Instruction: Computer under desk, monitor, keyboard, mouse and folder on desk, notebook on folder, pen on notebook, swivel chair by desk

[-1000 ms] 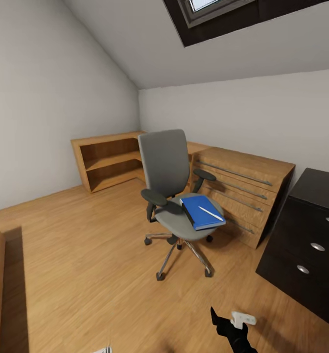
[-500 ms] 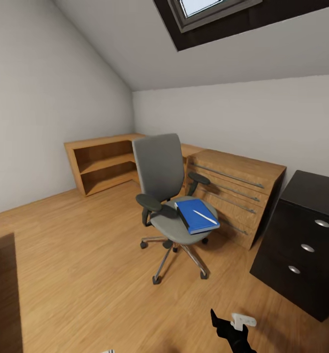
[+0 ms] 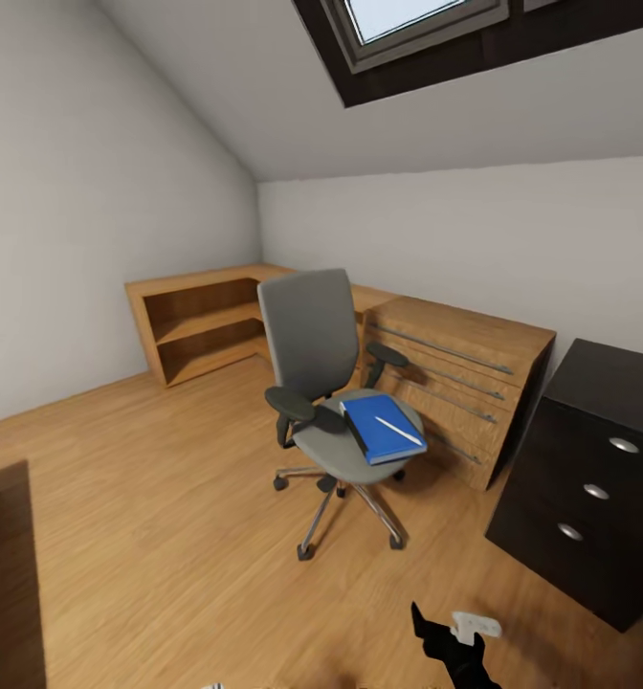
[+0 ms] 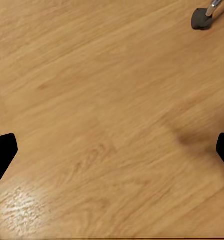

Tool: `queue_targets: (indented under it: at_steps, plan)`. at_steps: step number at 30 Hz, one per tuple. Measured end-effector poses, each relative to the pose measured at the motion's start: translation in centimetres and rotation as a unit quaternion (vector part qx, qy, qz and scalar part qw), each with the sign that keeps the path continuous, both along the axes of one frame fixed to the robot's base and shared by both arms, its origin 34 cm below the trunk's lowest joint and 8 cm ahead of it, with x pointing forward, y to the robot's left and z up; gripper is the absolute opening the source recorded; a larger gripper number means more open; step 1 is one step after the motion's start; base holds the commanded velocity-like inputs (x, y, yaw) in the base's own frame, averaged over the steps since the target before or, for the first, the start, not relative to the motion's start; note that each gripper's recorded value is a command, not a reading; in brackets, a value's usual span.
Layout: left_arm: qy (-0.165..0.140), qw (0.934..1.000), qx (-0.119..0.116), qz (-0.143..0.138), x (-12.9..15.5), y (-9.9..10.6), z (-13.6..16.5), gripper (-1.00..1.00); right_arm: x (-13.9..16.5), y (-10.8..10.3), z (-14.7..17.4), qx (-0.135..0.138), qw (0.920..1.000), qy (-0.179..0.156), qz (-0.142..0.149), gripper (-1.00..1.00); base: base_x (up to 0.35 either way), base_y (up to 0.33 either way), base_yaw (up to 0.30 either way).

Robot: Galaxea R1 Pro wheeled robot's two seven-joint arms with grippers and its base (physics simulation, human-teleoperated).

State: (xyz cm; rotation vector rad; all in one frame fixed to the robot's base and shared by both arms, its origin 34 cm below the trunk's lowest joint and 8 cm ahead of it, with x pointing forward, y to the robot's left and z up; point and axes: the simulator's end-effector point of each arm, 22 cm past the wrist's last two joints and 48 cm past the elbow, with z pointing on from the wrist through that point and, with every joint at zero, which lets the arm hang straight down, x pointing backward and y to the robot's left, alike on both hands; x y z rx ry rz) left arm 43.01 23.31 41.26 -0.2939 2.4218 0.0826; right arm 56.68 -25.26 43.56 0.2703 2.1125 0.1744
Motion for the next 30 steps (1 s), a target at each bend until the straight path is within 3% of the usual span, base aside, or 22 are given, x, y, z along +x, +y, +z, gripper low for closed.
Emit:
queue_targets:
  at_steps: [30]
  plan:
    - [0.004,1.0000,0.000,0.002,0.6,0.2,5.7,1.00,0.9,0.1,6.0,-0.001,1.0000,-0.001,0.003,1.00,-0.310,0.140,-0.271]
